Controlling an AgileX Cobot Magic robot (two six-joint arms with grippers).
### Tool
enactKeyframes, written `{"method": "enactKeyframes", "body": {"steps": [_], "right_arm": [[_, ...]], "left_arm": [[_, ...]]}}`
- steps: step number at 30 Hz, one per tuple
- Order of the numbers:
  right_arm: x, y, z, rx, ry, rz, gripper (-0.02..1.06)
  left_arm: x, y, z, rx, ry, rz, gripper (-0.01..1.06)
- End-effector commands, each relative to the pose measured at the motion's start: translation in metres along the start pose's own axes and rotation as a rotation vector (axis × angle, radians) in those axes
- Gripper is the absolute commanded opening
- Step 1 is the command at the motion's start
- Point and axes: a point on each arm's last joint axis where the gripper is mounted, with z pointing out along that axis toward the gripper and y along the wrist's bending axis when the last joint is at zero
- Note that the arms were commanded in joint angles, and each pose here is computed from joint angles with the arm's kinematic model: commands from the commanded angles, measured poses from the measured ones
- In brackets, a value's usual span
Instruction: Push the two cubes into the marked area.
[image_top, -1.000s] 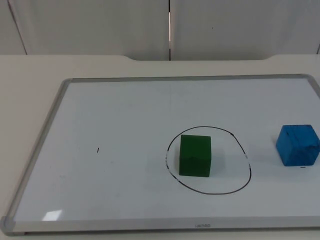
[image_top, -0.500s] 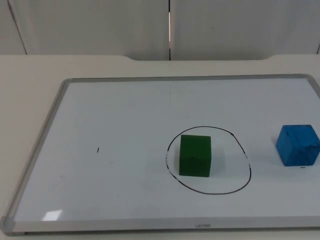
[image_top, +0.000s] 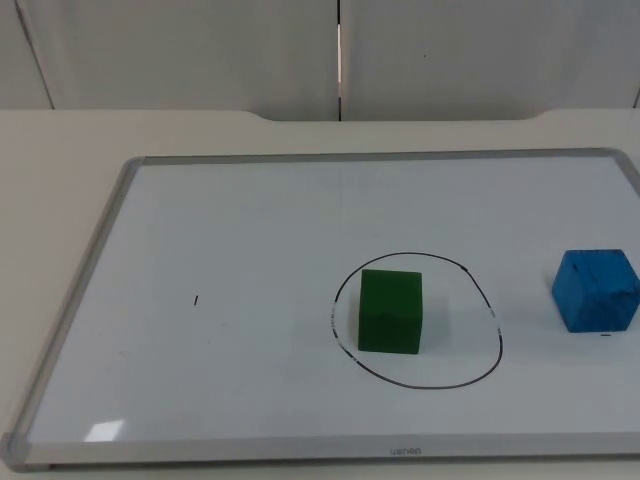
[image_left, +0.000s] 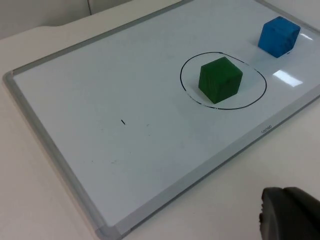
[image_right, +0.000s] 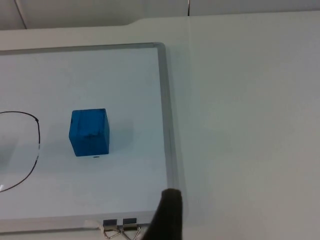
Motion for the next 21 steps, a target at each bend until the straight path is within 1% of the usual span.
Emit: {"method": "enactKeyframes", "body": {"steps": [1,6,10,11,15,16,18,19,21], "right_arm": [[0.000,0.000,0.000,0.007,-0.006,0.003,0.73],[-0.002,0.000,-0.001,0.007,-0.006,0.012,0.73],[-0.025,0.004,0.011,0.014,0.083,-0.001,0.73],[-0.025,0.004,0.011,0.014,0.083,-0.001,0.73],[-0.058,0.012,0.038,0.027,0.217,0.002,0.73],[-0.058,0.012,0.038,0.027,0.217,0.002,0.73],[-0.073,0.016,0.058,0.035,0.290,-0.015,0.73],[-0.082,0.021,0.078,0.038,0.346,-0.030,0.73],[-0.092,0.027,0.107,0.041,0.422,-0.048,0.73]], "left_arm": [[0.000,0.000,0.001,-0.001,-0.010,-0.006,0.00],[0.000,0.000,0.001,-0.001,-0.010,-0.006,0.00],[0.000,0.000,0.001,-0.001,-0.010,-0.006,0.00],[0.000,0.000,0.001,-0.001,-0.010,-0.006,0.00],[0.000,0.000,0.001,-0.001,-0.010,-0.006,0.00],[0.000,0.000,0.001,-0.001,-0.010,-0.006,0.00],[0.000,0.000,0.001,-0.001,-0.010,-0.006,0.00],[0.000,0.000,0.001,-0.001,-0.010,-0.006,0.00],[0.000,0.000,0.001,-0.001,-0.010,-0.006,0.00]]}}
